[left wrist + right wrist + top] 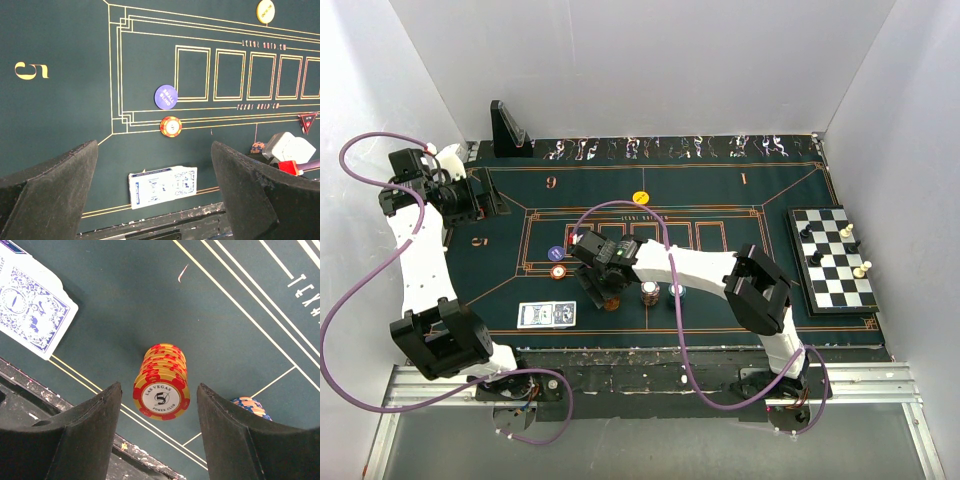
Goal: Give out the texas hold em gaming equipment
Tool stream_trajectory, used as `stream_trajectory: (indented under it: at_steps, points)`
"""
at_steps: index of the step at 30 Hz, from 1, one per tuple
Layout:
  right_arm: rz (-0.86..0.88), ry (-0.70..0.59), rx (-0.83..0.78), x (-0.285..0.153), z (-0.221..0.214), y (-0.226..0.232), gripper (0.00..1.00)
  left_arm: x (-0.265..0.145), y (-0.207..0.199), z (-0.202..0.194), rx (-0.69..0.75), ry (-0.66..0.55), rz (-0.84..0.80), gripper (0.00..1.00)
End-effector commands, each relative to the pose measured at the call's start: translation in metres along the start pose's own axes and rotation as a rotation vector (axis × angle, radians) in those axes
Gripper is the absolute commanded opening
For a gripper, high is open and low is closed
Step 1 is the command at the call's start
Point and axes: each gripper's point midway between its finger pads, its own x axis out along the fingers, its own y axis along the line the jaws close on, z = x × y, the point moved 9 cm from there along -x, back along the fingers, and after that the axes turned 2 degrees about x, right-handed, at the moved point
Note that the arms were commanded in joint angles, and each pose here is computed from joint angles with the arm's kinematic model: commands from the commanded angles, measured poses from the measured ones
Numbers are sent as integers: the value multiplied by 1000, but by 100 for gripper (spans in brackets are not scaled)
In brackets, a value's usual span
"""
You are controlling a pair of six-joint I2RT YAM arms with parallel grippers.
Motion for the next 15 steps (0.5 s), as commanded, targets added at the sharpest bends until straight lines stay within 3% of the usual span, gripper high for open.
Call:
stream_trajectory:
  at_steps: [1,11,15]
  points:
    - [4,-5,11,2,-1,3,68,-14,-6,3,34,-50,5,98]
    - [0,-1,16,2,-6,2,61,-15,-7,2,33,-51,4,98]
    - [1,-3,19,3,-6,2,52,-16,-7,3,37,-55,3,98]
